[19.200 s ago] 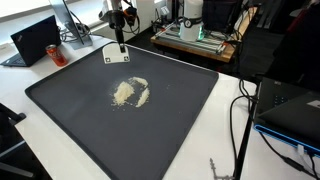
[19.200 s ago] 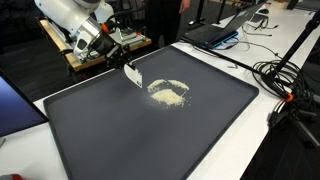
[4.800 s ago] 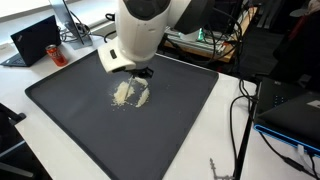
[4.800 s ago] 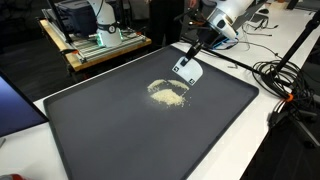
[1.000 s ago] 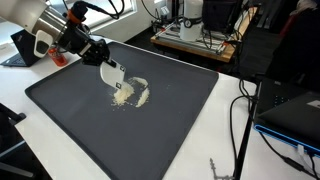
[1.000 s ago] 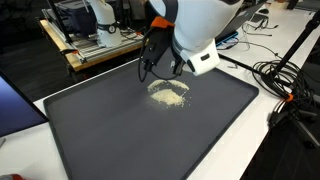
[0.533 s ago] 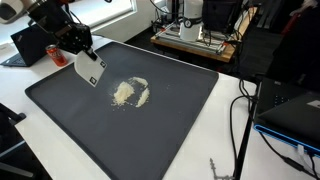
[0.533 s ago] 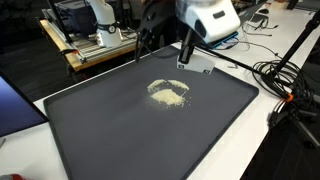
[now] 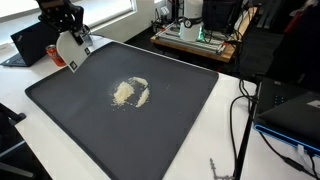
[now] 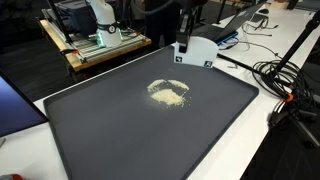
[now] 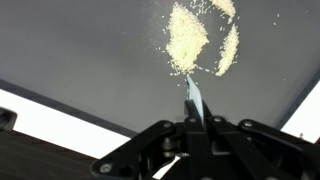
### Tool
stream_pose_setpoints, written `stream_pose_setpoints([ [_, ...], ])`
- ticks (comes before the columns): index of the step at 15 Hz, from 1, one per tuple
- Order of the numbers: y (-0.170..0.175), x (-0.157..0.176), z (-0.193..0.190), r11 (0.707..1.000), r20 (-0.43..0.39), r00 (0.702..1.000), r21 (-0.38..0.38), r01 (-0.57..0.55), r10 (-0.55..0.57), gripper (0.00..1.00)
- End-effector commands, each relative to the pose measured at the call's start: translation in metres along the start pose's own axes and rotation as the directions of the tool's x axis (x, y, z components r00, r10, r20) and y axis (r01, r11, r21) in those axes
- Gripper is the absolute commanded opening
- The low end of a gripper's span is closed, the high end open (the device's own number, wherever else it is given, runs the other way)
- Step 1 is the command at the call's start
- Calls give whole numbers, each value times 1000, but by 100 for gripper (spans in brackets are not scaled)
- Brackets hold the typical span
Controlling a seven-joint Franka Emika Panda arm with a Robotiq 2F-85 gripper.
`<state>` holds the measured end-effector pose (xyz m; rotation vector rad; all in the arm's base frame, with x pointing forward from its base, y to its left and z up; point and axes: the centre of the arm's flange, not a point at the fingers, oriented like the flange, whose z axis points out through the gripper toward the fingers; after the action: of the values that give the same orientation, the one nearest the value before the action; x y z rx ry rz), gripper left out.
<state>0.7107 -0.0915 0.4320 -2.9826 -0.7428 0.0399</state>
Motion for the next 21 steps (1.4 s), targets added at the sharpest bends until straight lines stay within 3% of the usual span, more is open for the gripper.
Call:
stream_pose_setpoints([
  [1, -43, -64, 14, 995, -43, 998, -84, -55, 52, 1],
  [5, -44, -88, 29, 984, -19, 990, -116, -139, 138, 1],
  [10, -58, -129, 79, 976, 32, 976, -55, -213, 215, 1],
  [13, -72, -161, 125, 933, 140, 922, -27, -360, 360, 1],
  [14, -42, -120, 104, 958, 127, 949, -25, -287, 287, 4],
  [18, -54, -144, 130, 939, 167, 925, -20, -344, 342, 4],
  [21, -58, -133, 138, 932, 113, 925, -6, -364, 362, 1],
])
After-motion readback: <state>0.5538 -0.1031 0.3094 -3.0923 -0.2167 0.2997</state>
